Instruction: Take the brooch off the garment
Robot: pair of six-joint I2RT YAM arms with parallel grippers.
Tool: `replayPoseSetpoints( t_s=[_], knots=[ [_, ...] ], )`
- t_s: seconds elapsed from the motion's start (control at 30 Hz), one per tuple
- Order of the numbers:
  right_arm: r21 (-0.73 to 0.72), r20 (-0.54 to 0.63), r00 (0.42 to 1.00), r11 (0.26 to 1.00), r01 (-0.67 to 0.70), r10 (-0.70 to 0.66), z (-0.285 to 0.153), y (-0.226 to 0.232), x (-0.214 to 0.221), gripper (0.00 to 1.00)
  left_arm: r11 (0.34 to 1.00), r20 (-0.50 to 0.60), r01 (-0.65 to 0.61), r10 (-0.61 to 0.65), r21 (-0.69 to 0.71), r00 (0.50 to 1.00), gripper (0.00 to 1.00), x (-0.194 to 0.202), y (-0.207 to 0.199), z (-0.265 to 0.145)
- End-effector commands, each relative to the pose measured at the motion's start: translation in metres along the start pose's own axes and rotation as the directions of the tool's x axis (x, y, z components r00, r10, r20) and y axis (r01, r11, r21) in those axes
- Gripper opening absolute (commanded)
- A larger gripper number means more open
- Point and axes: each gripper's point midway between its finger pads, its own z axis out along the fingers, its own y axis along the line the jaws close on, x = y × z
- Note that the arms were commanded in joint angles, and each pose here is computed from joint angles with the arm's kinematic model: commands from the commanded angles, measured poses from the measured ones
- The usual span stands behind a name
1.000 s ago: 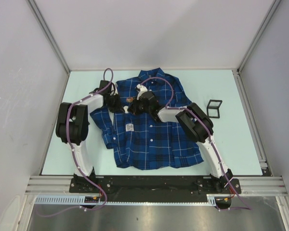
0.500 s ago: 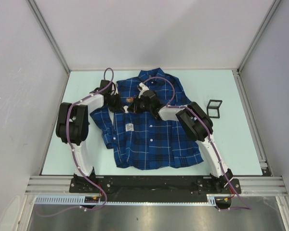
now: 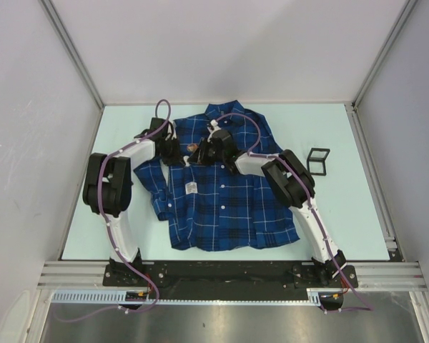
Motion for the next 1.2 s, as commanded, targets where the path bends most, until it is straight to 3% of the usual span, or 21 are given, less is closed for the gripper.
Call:
replayPoseSetpoints(
  t_s=[0.0, 0.43, 0.9, 1.17],
  knots=[
    [0.009, 0.011, 0.998, 0.998, -0.057, 0.057, 0.003, -0.013, -0.002, 0.22, 0.999, 0.013, -0.047, 0.046, 0.026, 0.999, 0.00, -0.006, -0.018, -0.017],
    [-0.010, 0.035, 0.996, 0.996, -0.083, 0.084, -0.002, -0.016, -0.004, 0.20, 0.998, 0.012, -0.024, 0.024, 0.052, 1.000, 0.25, -0.007, -0.020, -0.011],
    [0.000, 0.059, 0.998, 1.000, 0.018, -0.018, -0.003, -0.003, -0.005, 0.20, 0.993, -0.001, 0.034, -0.034, 0.114, 0.999, 0.24, -0.008, -0.018, 0.002],
    [0.045, 0.082, 0.992, 0.995, 0.089, -0.093, -0.007, -0.004, -0.014, 0.20, 0.994, 0.006, 0.044, -0.044, 0.096, 0.999, 0.13, -0.010, -0.012, 0.005]
  ],
)
